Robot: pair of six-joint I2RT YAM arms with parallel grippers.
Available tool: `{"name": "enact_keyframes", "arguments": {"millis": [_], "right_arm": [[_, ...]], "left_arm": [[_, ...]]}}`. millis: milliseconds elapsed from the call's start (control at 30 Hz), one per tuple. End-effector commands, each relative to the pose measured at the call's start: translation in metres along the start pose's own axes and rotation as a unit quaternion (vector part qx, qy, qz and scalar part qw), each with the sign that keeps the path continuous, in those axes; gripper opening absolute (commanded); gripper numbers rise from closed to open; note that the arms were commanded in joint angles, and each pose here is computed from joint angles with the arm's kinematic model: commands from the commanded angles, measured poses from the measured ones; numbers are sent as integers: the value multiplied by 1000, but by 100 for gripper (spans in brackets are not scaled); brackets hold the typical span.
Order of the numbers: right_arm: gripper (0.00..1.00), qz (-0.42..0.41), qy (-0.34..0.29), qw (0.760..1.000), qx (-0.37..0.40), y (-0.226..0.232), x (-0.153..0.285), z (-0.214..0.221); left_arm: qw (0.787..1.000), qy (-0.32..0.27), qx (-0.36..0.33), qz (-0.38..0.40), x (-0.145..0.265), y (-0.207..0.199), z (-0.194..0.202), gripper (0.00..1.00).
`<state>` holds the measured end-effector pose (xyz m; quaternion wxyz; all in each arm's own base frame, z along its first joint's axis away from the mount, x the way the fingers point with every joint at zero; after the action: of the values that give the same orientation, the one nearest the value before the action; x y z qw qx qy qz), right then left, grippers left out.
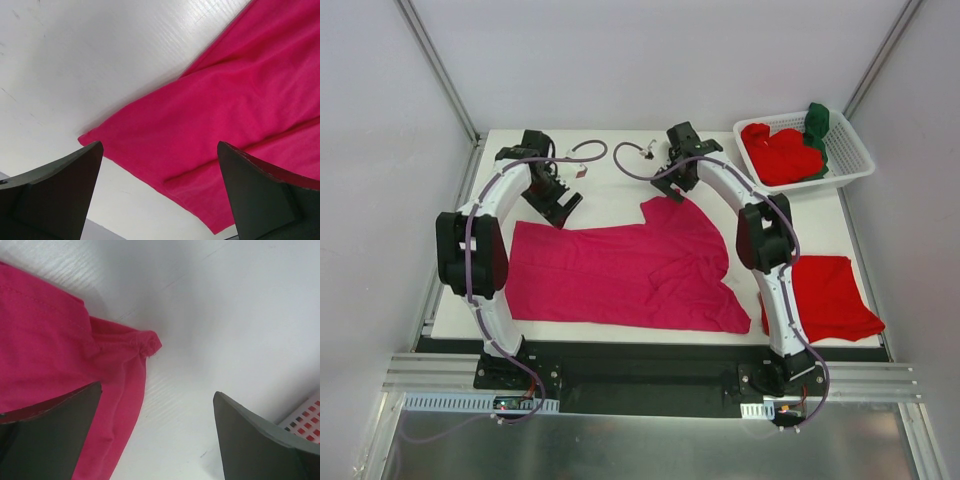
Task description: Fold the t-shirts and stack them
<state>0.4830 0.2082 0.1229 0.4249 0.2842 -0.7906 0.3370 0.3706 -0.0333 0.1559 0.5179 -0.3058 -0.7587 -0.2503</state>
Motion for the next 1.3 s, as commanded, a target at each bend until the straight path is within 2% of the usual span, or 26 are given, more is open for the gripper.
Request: {"name": "enact_keyframes", "arguments": {"millis": [0,367,567,1067,1267], "right_arm": [[97,16,-16,1000,-16,-4,-8,-9],[97,33,-10,999,1,3,-22,-11],[98,38,-13,999,-4,-4,-8,-12],[98,72,-119,987,-78,-41,28,-48],[98,55,-107,989,-82,-34,15,-43]], "left_arm": [[1000,4,-18,-8,8,-1,0,99],[1000,1,-27,-3,7,-2,-10,99],[999,4,-38,-4,6,-4,-12,99],[999,11,-45,-2,1,-6,-14,100],[999,13,-53,-3,0,-8,-17,99]]}}
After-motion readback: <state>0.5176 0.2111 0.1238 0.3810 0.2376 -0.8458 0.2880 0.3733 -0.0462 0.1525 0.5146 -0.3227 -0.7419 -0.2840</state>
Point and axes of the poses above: each gripper's point midway between its finger pads, its own x axis back along the fingers, its own y axis along the line the jaws close on, z = x × y, the point moved 6 cm from there along x, back along the fingers, and after that the axes turned 4 degrees about -x, right-handed, at the moved point
